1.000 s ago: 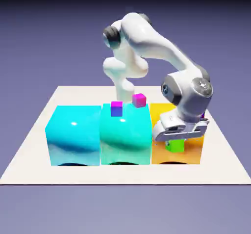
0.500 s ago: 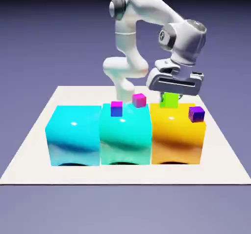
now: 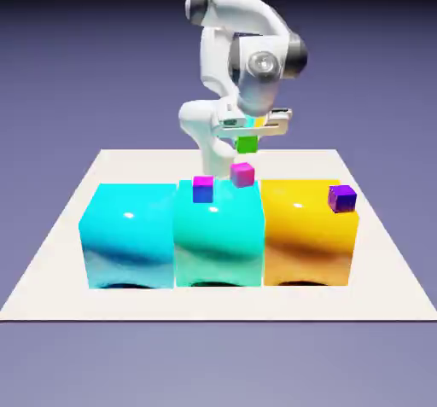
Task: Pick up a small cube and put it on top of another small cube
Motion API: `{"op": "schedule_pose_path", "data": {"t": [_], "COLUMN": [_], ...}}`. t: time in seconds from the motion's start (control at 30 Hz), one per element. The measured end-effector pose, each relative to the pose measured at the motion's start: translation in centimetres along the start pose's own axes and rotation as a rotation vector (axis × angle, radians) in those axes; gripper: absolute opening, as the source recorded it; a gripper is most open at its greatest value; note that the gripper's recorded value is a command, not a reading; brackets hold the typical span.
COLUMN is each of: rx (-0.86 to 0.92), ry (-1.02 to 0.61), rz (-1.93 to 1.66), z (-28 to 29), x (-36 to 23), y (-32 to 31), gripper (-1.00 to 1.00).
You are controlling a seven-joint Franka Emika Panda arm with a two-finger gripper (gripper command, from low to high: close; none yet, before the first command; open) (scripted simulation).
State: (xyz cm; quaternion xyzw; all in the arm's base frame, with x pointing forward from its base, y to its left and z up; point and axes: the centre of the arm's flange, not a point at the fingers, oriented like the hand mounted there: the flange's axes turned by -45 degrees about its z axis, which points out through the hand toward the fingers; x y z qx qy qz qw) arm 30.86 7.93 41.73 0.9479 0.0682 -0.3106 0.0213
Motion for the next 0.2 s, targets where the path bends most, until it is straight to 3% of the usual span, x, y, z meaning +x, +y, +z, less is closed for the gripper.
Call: {"op": "schedule_pose_path", "data": {"t": [0.1, 0.13, 0.2], "rx": [0.000, 0.000, -0.002], "ry": [0.000, 0.000, 0.000], "rz": [0.000, 0.001, 0.001], "z": [3.7, 4.2, 4.2], "x": [0.6, 0.7, 0.7], "y": [0.0, 0.0, 0.1], "gripper": [-1.00, 1.00, 1.00]}}
